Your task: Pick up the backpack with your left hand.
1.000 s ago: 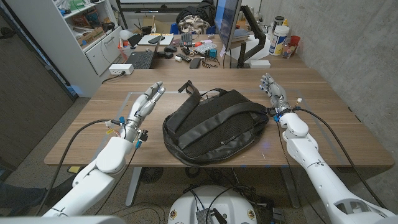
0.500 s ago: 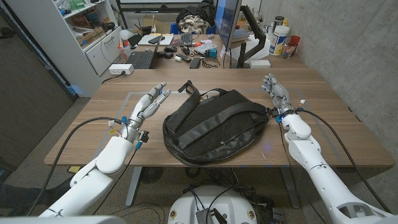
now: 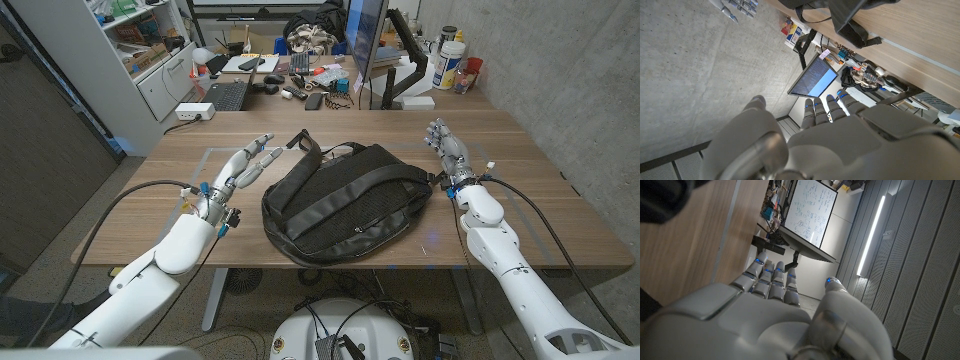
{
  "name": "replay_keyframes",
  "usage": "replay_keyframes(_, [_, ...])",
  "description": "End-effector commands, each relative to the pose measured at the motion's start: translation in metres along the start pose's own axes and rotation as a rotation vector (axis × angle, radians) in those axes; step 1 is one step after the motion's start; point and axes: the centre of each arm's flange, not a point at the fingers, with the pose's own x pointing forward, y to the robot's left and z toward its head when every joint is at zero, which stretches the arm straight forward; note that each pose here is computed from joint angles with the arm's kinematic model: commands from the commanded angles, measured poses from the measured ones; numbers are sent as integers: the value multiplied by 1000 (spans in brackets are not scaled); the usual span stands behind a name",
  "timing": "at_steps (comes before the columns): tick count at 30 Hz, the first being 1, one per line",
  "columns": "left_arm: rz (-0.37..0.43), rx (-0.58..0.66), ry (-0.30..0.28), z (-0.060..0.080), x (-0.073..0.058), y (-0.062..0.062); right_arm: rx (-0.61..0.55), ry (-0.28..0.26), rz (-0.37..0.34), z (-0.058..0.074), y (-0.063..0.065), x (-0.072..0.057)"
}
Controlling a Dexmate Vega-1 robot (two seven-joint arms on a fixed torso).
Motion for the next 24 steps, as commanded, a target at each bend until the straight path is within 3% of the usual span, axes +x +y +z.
replay_keyframes(1, [-45, 90, 1, 8, 3, 2, 1, 0, 3, 0, 0, 2])
replay_keyframes(24, [7, 210, 67, 28, -30, 1, 15, -12, 35, 0, 9, 14])
